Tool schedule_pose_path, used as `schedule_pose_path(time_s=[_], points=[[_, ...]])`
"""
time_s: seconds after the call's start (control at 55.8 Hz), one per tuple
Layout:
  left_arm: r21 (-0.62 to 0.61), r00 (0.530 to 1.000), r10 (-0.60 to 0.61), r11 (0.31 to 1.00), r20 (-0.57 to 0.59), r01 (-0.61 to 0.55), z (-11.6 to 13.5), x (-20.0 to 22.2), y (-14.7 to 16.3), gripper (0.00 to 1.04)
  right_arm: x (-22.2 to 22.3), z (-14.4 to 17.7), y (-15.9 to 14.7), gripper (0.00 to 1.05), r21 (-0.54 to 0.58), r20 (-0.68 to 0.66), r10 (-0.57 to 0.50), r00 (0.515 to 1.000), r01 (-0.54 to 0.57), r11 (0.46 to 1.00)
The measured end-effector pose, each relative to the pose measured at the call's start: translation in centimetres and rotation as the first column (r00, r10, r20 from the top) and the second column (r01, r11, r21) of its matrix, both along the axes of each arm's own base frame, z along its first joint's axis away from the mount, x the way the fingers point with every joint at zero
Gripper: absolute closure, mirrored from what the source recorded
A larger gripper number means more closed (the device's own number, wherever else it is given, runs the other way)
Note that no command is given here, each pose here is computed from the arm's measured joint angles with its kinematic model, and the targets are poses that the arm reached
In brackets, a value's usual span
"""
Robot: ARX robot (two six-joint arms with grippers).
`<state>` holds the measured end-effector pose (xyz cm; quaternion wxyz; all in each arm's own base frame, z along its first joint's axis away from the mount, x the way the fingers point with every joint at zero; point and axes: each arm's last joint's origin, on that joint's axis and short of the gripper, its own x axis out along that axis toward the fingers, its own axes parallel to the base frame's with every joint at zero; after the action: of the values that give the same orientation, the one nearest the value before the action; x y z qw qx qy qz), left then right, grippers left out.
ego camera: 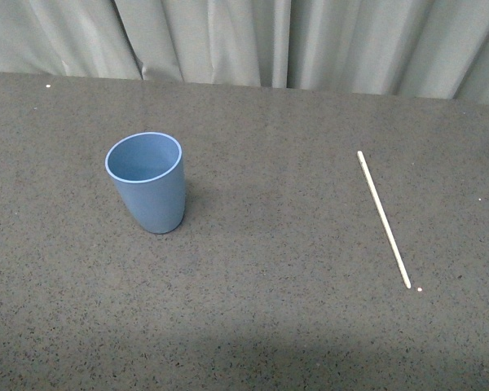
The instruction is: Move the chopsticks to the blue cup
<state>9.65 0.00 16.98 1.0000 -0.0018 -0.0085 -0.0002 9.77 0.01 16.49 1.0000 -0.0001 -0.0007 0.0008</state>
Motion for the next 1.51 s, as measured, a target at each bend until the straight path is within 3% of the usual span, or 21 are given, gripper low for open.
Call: schedule_pose_path(time_s=[0.986, 1.076, 1.165, 1.506], points=[[0.000, 1.000, 0.000, 1.000, 0.000, 0.000, 0.0, 0.0, 0.0, 0.07, 0.0, 0.0, 0.0, 0.09, 0.000, -0.001, 0.000, 1.000, 0.000, 1.000], [0.000, 1.000, 0.000, 1.000, 0.000, 0.000, 0.0, 0.0, 0.0, 0.07, 0.2, -0.1, 0.0, 0.09, -0.065, -0.198, 0.097, 0.975, -0.111, 0.992], [0.000, 1.000, 0.000, 1.000, 0.000, 0.000, 0.0, 0.0, 0.0, 0.07, 1.8, -0.2, -0.2, 0.09, -0.080, -0.346, 0.116, 0.931, -0.152, 0.985], [0.000, 1.000, 0.000, 1.000, 0.000, 0.000, 0.0, 0.0, 0.0, 0.07, 11.4, -0.9, -0.4, 0.09, 0.009, -0.589, 0.131, 0.798, -0.156, 0.988]])
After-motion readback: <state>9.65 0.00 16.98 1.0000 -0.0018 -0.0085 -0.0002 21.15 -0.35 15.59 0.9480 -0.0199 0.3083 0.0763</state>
